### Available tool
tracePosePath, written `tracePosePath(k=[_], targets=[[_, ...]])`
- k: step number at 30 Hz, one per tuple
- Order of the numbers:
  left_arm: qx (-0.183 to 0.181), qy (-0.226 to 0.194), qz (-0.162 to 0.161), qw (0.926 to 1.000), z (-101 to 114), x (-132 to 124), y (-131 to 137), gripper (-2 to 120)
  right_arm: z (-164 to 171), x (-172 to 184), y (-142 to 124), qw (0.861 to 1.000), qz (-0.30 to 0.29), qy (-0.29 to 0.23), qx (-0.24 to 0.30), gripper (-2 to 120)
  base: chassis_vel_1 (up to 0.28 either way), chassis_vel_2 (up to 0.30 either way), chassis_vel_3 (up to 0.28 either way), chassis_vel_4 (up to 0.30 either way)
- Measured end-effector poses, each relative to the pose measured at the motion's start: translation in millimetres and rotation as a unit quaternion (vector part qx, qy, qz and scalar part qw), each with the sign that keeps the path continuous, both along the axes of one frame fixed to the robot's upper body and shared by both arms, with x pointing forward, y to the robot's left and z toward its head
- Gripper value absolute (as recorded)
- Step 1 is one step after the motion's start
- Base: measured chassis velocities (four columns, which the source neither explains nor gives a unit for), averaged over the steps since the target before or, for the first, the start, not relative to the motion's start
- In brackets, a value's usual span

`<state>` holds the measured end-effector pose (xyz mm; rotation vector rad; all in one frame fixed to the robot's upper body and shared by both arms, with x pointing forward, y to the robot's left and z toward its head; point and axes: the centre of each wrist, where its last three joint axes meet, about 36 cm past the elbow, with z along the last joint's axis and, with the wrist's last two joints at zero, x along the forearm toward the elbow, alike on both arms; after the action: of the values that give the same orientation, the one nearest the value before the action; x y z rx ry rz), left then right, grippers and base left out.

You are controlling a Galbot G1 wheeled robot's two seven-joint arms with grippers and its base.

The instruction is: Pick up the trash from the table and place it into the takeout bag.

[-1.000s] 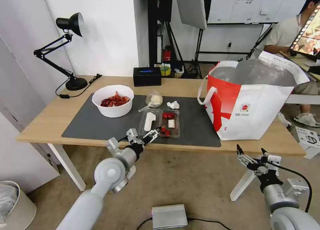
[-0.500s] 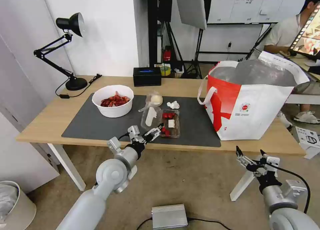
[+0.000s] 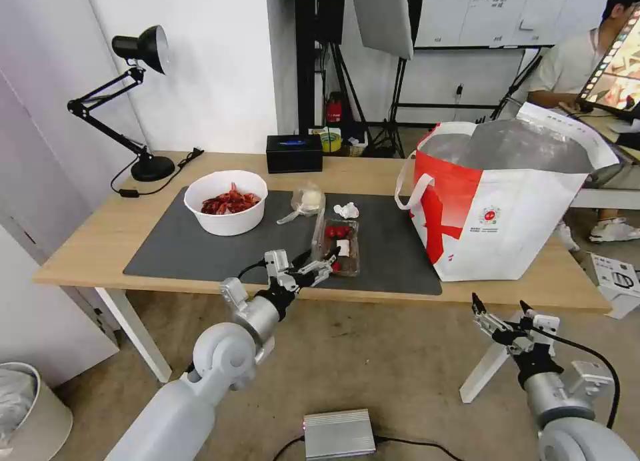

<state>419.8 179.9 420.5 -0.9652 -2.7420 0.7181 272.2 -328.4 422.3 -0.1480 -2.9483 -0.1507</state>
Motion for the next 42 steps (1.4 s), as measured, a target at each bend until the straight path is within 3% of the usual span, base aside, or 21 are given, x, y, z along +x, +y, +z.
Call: tracePosePath(k=[2,6,17,20,25,27,38,40,42], targets=[[0.026,-0.035,-0.008,0.999,-5,3,1,100,0,0,0,1.0,0.002,0.0,0.001,100,0.0,0.0,0.0,0.0],[0.046,-0.068,-0.019,0.9965,-11,7,1,100,-1,-1,2,1.0,0.004,0.001,0.003,100,0.0,0.0,0.0,0.0],[0.054,-0.116,-0.07,0.9893,-16,6,-7,100,-1,-1,0,1.0,0.001,-0.001,0.003,100,0.0,0.0,0.0,0.0],[0.084,-0.152,-0.086,0.9809,-18,10,-5,100,-1,-1,0,1.0,0.001,-0.002,0.005,100,0.0,0.0,0.0,0.0],[0.125,-0.183,-0.079,0.9718,-22,20,-3,100,-1,-1,2,1.0,0.002,-0.003,0.009,100,0.0,0.0,0.0,0.0],[0.145,-0.192,-0.071,0.9681,-24,29,0,92,1,-1,5,1.0,0.006,-0.007,0.017,100,0.0,0.0,0.0,0.0],[0.184,-0.192,-0.029,0.9636,-22,56,5,57,10,8,20,0.997,0.047,-0.037,0.043,100,0.0,0.0,0.0,0.0],[0.195,-0.185,-0.019,0.9631,-24,60,4,45,14,13,25,0.996,0.064,-0.048,0.05,100,0.0,0.0,0.0,0.0],[0.197,-0.183,-0.017,0.963,-24,61,4,43,15,14,26,0.995,0.066,-0.05,0.051,100,0.0,0.0,0.0,0.0]])
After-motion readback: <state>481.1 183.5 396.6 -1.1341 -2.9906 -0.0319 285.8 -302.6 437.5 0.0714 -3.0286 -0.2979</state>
